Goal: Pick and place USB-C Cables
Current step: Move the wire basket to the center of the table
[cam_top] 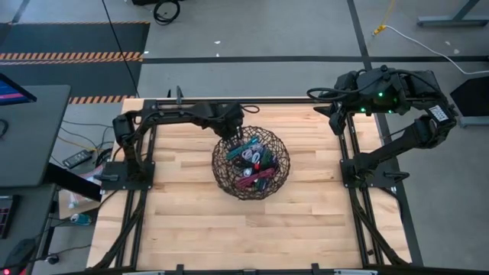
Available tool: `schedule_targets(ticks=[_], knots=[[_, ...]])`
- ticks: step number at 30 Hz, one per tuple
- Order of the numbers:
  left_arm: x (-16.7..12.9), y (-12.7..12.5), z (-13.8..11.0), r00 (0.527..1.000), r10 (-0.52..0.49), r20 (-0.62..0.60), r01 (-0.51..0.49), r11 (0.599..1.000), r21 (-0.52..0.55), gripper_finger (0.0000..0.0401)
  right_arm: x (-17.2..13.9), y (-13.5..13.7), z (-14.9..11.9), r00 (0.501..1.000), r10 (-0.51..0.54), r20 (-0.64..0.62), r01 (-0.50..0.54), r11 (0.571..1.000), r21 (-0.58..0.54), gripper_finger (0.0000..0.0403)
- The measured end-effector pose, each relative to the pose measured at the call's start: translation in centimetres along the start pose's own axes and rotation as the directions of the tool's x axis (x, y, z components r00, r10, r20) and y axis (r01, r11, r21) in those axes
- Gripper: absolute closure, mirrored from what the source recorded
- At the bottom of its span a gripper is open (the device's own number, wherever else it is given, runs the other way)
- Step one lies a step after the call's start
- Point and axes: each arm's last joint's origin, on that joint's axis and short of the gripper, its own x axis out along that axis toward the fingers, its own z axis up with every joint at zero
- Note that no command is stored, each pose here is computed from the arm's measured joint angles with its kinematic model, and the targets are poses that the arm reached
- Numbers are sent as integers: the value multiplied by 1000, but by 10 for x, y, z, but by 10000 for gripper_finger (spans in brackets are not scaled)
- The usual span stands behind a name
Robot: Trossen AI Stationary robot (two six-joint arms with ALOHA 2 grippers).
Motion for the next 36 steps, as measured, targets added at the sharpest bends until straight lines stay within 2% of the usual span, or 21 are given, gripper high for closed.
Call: schedule_targets(ticks=[4,12,20,25,32,36], knots=[[-1,-2,-2,1000,0,-22,1,999,33,383,0,0,0,1000,0,0,0,1000,-1,193],[0,2,-2,1000,3,-25,-3,1000,27,377,0,0,0,1000,0,0,0,1000,-2,193],[1,1,-5,999,-28,-45,29,999,25,309,0,0,0,1000,0,0,0,1000,1,193],[1,-1,-4,994,-99,-46,99,995,-1,275,0,0,0,1000,1,0,-1,1000,16,193],[0,-18,-5,987,-154,-48,153,988,-16,249,0,0,0,1000,0,0,0,1000,17,193],[-1,-29,-6,987,-150,-48,152,988,21,246,0,0,0,1000,-1,0,1,1000,17,193]])
